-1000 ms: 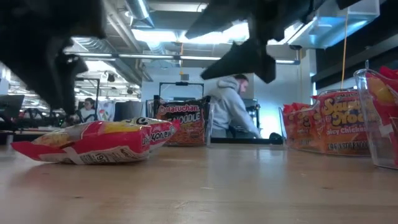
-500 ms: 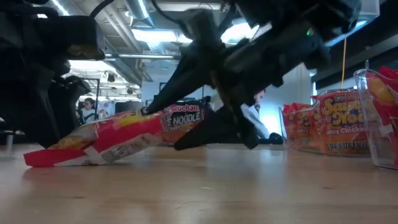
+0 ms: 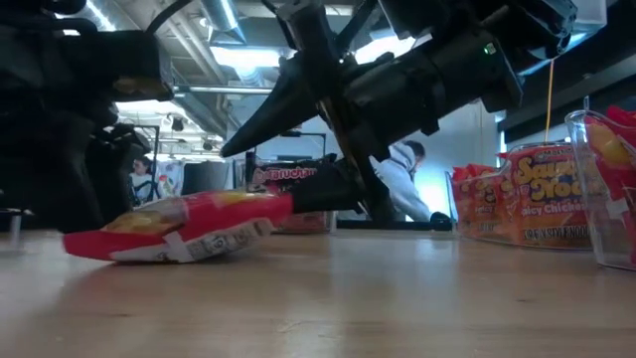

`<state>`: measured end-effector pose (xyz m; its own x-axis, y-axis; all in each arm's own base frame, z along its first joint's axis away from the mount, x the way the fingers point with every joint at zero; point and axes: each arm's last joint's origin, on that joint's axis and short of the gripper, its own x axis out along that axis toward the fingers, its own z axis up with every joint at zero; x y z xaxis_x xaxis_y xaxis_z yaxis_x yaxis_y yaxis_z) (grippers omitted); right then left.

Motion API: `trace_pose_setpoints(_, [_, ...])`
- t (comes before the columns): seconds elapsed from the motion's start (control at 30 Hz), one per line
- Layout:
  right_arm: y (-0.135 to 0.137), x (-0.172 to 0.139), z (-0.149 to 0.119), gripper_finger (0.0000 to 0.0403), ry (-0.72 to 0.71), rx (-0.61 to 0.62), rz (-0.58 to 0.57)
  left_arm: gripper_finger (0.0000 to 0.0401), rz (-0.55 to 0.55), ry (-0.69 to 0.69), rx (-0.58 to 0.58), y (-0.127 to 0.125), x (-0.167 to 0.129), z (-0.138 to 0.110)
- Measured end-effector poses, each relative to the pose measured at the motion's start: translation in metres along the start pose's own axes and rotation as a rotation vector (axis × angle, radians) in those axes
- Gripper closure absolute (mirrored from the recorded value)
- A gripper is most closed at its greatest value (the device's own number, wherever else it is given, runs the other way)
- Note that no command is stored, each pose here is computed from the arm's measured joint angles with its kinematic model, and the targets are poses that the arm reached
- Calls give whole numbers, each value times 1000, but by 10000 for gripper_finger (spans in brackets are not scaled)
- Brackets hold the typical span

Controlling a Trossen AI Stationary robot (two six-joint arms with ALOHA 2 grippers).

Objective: Sort Maruchan noodles
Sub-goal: Put the red noodle pack into the bottom transparent bin

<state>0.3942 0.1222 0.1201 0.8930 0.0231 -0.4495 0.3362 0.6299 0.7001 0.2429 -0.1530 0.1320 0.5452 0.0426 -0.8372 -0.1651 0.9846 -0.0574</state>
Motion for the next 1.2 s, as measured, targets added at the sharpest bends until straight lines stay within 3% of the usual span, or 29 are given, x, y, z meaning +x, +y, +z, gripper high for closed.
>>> trace_pose_setpoints(0.4, [-18,13,-8,134,3,63,-56,216,-3,-18,-6,0,0,2])
trace_pose_setpoints(0.7, [-20,19,0,134,7,82,-4,216,-15,-36,3,-2,0,3])
trace_pose_setpoints(0.97, [-8,38,5,134,88,10,34,216,-15,-39,28,-1,0,4])
trace_pose_setpoints(1.2, [1,41,11,135,71,-76,64,217,-33,-26,36,-4,0,2])
